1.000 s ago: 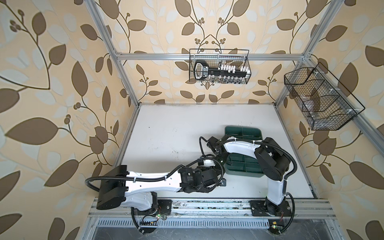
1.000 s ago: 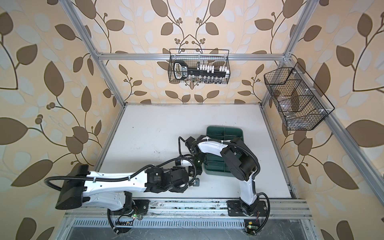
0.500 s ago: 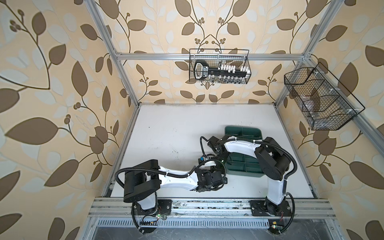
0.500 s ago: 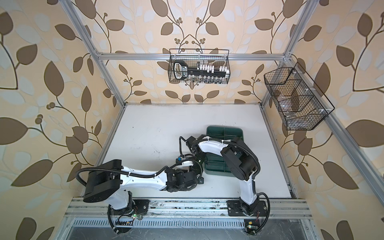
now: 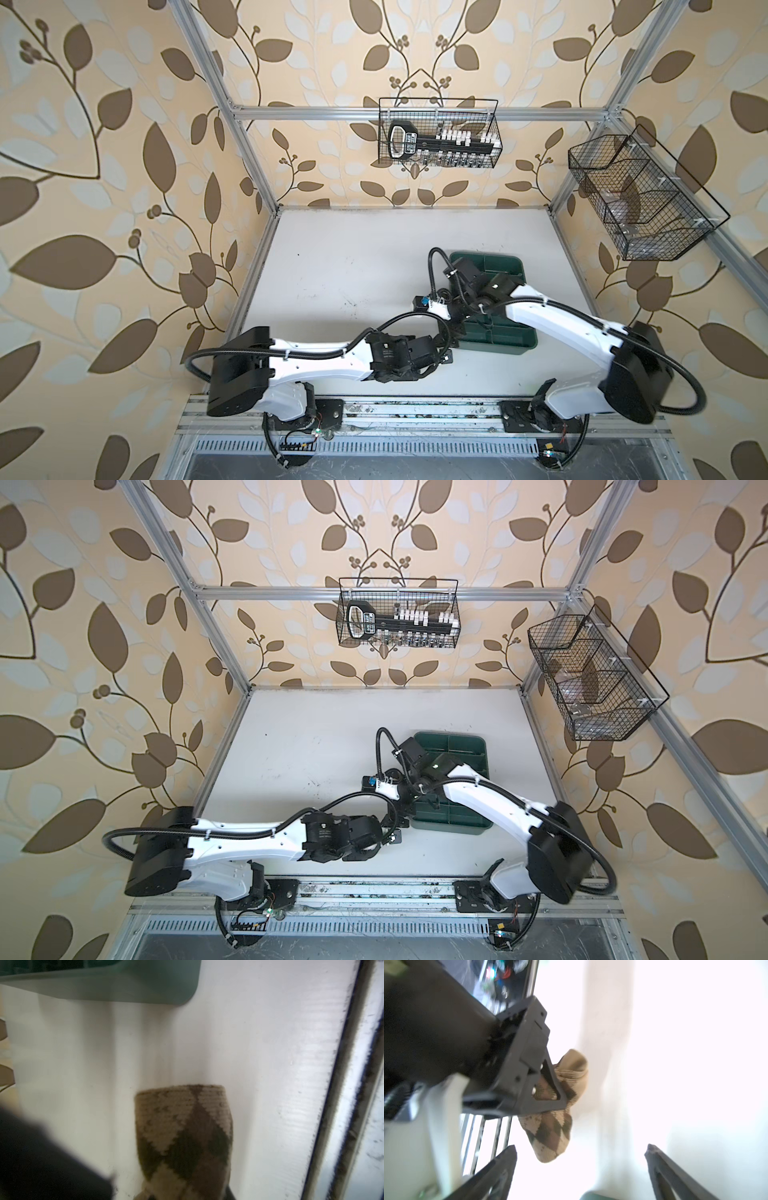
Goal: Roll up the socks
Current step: 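Lift the rolled sock with the left gripper toward the tray while the right arm withdraws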
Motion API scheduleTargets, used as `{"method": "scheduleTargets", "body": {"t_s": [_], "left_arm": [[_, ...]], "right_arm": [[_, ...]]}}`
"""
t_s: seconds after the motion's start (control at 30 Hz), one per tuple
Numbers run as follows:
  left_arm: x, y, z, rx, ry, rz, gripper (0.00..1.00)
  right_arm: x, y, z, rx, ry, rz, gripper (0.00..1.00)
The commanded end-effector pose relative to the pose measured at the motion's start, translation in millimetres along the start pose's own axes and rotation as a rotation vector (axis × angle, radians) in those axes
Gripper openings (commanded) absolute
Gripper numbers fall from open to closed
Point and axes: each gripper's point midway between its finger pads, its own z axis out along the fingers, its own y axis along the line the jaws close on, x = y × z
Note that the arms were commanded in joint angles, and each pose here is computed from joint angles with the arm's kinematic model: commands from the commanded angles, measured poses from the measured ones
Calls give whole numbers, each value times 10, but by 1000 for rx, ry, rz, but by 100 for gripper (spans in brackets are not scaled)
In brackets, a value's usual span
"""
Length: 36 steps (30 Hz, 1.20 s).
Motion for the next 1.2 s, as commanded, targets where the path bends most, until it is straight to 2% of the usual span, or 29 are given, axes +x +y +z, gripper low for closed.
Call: {"method": "scheduleTargets", "body": {"t_s": [0.0, 0.1, 0.23, 0.33, 0.4, 0.5, 0.63, 0.8, 0.93, 1.07, 1.17], "left_arm": [[157, 116, -227, -24, -8, -48, 0], [167, 141, -396, -14, -57, -24, 0], [-67, 154, -643, 88, -194, -1, 0], [-390, 382, -760, 95, -290, -10, 0], [-614, 612, -770, 56, -325, -15, 0], [-949, 944, -692, -35, -332, 18, 0], [-1376, 1174, -382, -74, -313, 91, 0], [-1784, 1223, 43, -71, -335, 133, 0], [-2008, 1051, 485, -57, -307, 169, 0], [-2042, 784, 813, 3, -262, 201, 0], [-1888, 615, 979, 81, -182, 228, 0]], "right_arm": [[39, -109, -213, 152, -30, 60, 100], [62, -458, -688, 434, -88, 137, 100], [230, -976, -1756, 976, -225, 462, 100], [533, -950, -2661, 1336, -396, 754, 100], [703, -745, -3076, 1476, -518, 872, 100], [778, -371, -3404, 1543, -685, 886, 100], [847, 9, -3543, 1544, -812, 876, 100], [963, 217, -3529, 1533, -797, 889, 100], [1035, 240, -3452, 1523, -773, 903, 100], [1038, 210, -3335, 1480, -764, 905, 100], [1023, 205, -3283, 1451, -764, 904, 100]]}}
